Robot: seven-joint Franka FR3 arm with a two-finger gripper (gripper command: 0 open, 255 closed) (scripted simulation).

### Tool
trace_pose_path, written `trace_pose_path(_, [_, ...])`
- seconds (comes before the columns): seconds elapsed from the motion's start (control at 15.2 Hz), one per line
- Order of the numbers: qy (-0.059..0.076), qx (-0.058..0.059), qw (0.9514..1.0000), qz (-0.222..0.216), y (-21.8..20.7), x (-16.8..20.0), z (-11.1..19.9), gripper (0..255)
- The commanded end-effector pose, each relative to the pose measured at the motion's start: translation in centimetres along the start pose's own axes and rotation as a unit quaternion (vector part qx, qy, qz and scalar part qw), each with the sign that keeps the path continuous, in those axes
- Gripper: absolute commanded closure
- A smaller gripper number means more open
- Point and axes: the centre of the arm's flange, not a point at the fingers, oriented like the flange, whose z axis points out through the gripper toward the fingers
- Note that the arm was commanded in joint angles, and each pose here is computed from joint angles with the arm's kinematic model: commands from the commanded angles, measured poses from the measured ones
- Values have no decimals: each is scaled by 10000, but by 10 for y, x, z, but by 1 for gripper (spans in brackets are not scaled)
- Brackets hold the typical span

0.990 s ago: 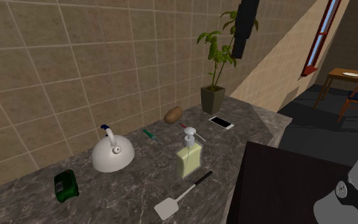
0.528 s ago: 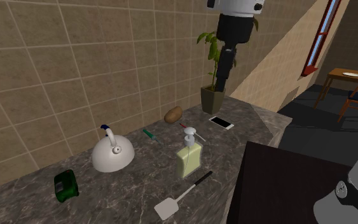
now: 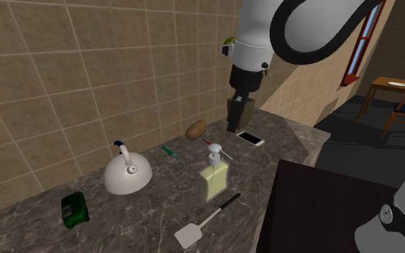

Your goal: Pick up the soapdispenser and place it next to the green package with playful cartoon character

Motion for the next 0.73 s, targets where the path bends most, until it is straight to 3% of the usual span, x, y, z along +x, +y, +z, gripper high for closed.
trace_pose_path(0.0, [69,-13,10000,13,4,4,27,0])
trace_pose_path(0.46, [246,-55,9997,55,17,20,116,0])
trace_pose_path(0.66, [261,-59,9996,59,18,22,134,0])
